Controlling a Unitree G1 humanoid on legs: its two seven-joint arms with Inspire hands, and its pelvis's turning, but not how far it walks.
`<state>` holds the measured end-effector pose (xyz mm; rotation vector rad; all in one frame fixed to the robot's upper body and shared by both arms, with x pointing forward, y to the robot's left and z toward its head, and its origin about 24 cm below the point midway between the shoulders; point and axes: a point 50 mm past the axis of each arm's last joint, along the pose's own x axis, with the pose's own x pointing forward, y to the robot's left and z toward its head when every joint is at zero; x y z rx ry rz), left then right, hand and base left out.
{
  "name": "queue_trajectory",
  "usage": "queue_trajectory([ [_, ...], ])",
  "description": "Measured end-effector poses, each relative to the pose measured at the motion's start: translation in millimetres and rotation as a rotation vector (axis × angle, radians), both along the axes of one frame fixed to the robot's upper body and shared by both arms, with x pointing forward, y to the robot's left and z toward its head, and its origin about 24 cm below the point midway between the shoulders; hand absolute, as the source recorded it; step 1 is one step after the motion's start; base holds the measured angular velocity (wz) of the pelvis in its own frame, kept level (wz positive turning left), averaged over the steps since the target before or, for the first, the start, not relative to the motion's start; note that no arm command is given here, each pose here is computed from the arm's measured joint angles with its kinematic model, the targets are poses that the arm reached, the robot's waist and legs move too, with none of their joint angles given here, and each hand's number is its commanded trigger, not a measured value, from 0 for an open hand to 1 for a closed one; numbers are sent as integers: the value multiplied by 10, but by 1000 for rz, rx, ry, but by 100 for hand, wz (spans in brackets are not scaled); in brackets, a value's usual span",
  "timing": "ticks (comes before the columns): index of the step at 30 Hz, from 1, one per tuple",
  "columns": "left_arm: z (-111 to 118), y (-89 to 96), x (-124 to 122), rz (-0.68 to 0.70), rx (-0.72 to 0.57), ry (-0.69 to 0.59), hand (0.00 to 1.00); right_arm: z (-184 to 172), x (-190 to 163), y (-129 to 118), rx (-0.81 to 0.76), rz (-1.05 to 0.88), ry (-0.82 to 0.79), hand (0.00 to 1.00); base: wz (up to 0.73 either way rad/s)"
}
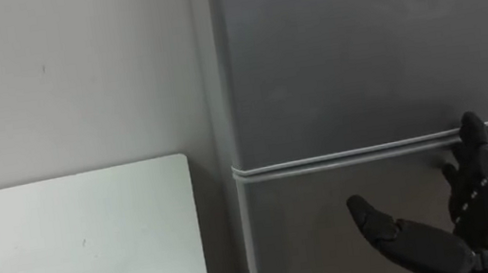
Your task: Put the bottle in the upper fridge
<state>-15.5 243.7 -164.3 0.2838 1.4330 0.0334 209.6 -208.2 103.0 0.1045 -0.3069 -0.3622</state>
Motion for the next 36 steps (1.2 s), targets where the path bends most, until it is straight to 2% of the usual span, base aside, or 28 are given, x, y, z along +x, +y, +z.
queue_trajectory([
  [8, 31, 127, -78, 167, 35, -26, 0, 13, -7, -87, -55, -47, 18, 0, 0],
  [15, 61, 198, -251, 296, 69, -22, 0, 34, -39, -217, -64, -135, 25, 0, 7],
  [17, 64, 206, -274, 308, 75, -21, 0, 114, -63, -362, -85, -198, -1, 0, 19],
  [19, 69, 215, -303, 327, 80, -19, 0, 361, -91, -562, -144, -284, -90, 0, 21],
  [22, 91, 280, -308, 369, 112, -34, 0, 626, -154, -678, -169, -366, -220, 0, 12],
  [36, 114, 338, -244, 363, 189, -61, 0, 712, -299, -968, -155, -568, -280, 0, 3],
])
